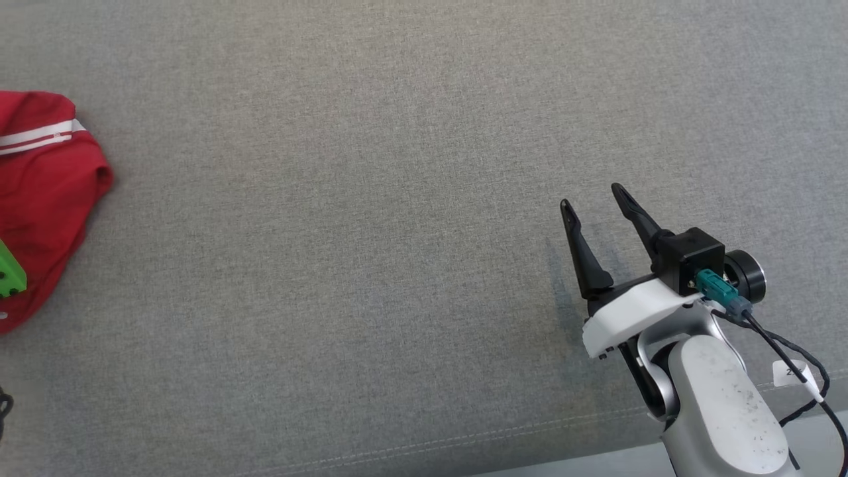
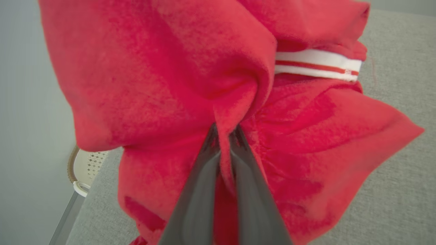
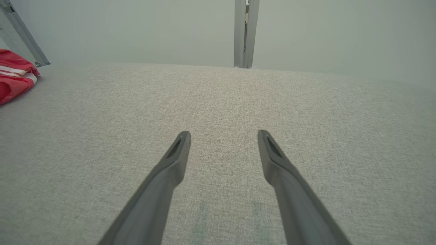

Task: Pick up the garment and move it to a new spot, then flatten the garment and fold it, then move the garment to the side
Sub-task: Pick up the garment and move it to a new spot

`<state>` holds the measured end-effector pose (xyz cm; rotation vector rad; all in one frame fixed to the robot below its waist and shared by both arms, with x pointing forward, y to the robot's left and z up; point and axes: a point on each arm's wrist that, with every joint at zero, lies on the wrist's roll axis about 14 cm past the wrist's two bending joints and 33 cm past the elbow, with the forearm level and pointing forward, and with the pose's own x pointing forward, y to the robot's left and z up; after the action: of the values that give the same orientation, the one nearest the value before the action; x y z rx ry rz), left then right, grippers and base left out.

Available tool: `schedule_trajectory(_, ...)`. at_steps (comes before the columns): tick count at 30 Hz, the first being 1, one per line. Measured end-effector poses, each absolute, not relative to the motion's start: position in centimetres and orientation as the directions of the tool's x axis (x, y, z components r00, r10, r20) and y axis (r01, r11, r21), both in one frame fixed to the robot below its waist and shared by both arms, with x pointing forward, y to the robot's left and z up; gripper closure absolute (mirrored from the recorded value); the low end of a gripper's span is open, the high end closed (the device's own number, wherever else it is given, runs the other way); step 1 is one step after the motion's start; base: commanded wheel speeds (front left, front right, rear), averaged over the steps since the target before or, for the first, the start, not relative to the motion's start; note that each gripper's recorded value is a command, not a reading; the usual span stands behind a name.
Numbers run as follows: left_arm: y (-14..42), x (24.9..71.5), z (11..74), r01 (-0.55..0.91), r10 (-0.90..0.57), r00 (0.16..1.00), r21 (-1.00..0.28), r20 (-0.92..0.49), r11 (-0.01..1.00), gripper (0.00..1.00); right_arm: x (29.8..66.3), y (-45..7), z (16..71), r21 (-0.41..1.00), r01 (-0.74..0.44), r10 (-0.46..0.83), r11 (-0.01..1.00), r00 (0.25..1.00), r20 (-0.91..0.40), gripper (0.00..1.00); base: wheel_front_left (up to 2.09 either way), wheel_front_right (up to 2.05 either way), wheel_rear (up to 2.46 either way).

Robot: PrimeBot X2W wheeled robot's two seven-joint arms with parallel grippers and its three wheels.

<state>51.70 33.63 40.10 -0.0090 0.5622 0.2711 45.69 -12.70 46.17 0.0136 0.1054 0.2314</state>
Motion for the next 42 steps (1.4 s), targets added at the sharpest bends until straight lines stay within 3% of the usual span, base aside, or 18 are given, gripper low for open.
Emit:
schedule_trajectory(11,34.4,53.6,48.1,-0.200,0.226,0.927,0.115,-0.300,0.973,1.00,45.0,-11.5,47.6,0.063,-0.253,0.257,0.965,0.965,-0.059,0.00,0.00,0.00,0.00)
schedule_trajectory(21,31.6,56.0,57.7,-0.108,0.118,0.992,0.172,-0.049,0.979,1.00,44.3,-10.8,48.9,0.086,-0.272,0.275,0.958,0.961,-0.016,0.00,0.00,0.00,0.00)
schedule_trajectory(31,24.7,57.6,63.2,0.034,-0.055,0.992,0.183,0.113,0.982,1.00,43.1,-12.1,49.3,0.114,-0.235,0.236,0.965,0.972,0.004,0.00,0.00,0.00,0.00)
schedule_trajectory(42,12.9,57.6,66.5,0.290,-0.337,0.917,0.224,0.212,0.930,1.00,42.1,-14.5,49.2,0.129,-0.167,0.168,0.977,0.986,0.006,0.00,0.00,0.00,0.00)
